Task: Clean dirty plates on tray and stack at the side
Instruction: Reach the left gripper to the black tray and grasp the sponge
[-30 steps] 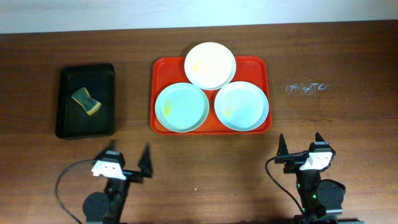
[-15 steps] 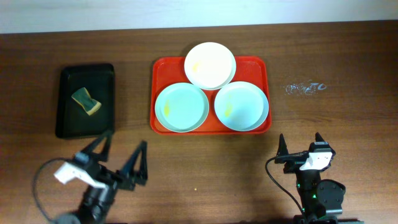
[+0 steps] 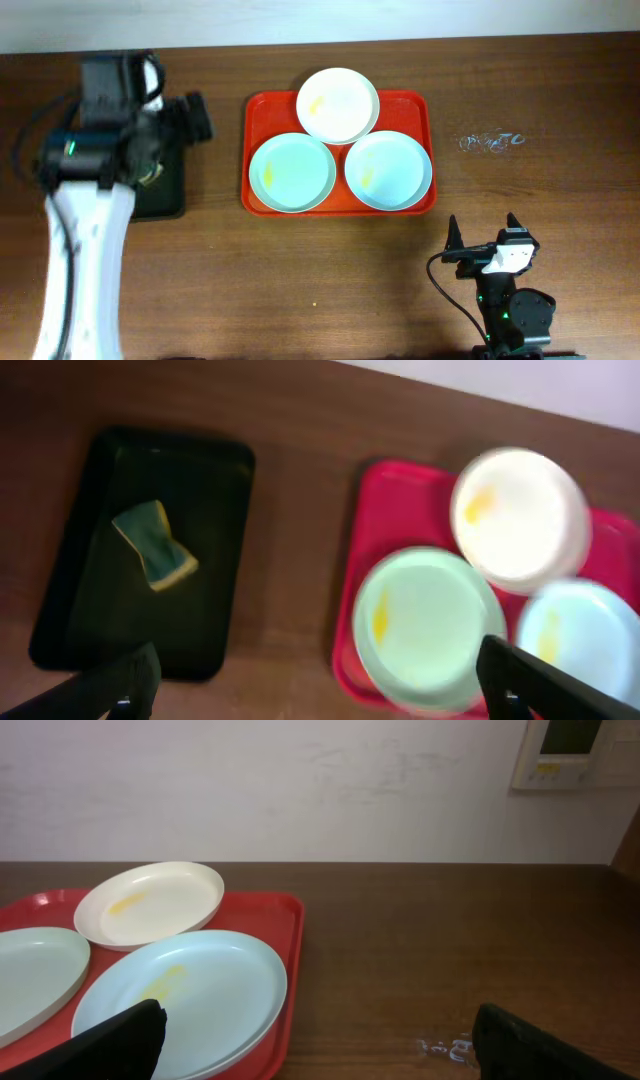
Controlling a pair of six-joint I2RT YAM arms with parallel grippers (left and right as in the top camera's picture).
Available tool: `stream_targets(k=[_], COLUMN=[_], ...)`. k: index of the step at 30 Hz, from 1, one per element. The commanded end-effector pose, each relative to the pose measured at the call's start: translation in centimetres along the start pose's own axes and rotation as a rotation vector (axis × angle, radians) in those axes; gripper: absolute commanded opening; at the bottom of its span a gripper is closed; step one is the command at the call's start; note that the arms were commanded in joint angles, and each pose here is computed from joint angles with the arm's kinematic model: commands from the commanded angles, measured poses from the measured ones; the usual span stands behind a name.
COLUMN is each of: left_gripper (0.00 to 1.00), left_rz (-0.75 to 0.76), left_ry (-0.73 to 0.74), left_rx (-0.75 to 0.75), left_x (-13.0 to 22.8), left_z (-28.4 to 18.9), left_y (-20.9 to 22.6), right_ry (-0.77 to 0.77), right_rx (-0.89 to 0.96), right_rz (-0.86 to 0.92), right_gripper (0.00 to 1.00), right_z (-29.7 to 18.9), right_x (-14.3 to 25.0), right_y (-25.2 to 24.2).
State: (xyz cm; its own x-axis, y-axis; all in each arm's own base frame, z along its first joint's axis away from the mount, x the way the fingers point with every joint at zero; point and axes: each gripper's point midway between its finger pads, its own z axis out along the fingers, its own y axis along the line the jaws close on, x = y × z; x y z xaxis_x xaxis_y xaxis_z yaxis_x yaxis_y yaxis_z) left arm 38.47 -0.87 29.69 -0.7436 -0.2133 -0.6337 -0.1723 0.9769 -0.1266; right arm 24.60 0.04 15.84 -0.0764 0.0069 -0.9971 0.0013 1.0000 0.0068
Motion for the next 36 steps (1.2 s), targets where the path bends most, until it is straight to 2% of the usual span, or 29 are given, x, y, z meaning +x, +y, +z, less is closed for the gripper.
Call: stream_targets(k=[1,2,4,10,11,12,13,16,18,20,28,30,33,34,35,36], left_gripper=[0.99,0.99,1.0,1.0,0.89,0.75,0.7,0.77,0.78,0.77,0.73,0.69,0.72,0.63,0.43,0.08], left_rz=[-0.238,-0.333,-0.503,-0.605,-0.608,-0.6,-0.578,-0.531,-0.528,-0.46,-0.439,-0.44,-0.441,-0.441,-0.443,-0.445], left_ry=[-0.03,-0.022,0.036,0.19,0.223,0.256,0.288,0.366,0.383,0.396,0.388,0.405,0.433,0.434,0.434,0.424], left_rx=[-0.24,-0.306,-0.327,-0.438,-0.449,-0.456,-0.451,-0.402,-0.399,-0.309,-0.28,-0.282,-0.287,-0.287,-0.288,-0.298], left_x=[-2.9,-2.9,-1.9,1.9,2.8,3.8,4.7,7.0,7.9,7.9,7.9,8.5,9.6,9.7,9.7,9.4], left_z=[3.1,4.5,7.3,14.9,16.4,17.9,19.5,24.0,25.4,26.8,27.9,28.4,29.2,29.2,29.2,29.2], left_y=[6.1,8.8,11.8,18.7,19.2,19.5,19.6,19.5,19.7,18.7,18.2,18.3,18.4,18.4,18.5,18.9], right_ry=[0.003,0.003,0.003,0.003,0.003,0.003,0.003,0.003,0.003,0.003,0.003,0.003,0.003,0.003,0.003,0.003], right_rx=[0.0,0.0,0.0,-0.001,0.0,0.0,0.0,0.0,0.0,0.0,0.0,0.0,-0.001,0.0,0.0,0.0], right_rz=[0.008,0.008,0.008,0.008,0.008,0.008,0.008,0.008,0.008,0.008,0.008,0.008,0.008,0.008,0.008,0.008], right_gripper=[0.99,0.99,0.99,0.99,0.99,0.99,0.99,0.99,0.99,0.99,0.99,0.99,0.99,0.99,0.99,0.99], right_z=[0.0,0.0,0.0,0.0,0.0,0.0,0.0,0.0,0.0,0.0,0.0,0.0,0.0,0.0,0.0,0.0], right_x=[0.3,0.3,0.3,0.3,0.3,0.3,0.3,0.3,0.3,0.3,0.3,0.3,0.3,0.3,0.3,0.3], right_y=[0.0,0.0,0.0,0.1,0.0,0.0,0.0,0.0,0.0,0.0,0.0,0.0,0.1,0.0,0.0,0.0])
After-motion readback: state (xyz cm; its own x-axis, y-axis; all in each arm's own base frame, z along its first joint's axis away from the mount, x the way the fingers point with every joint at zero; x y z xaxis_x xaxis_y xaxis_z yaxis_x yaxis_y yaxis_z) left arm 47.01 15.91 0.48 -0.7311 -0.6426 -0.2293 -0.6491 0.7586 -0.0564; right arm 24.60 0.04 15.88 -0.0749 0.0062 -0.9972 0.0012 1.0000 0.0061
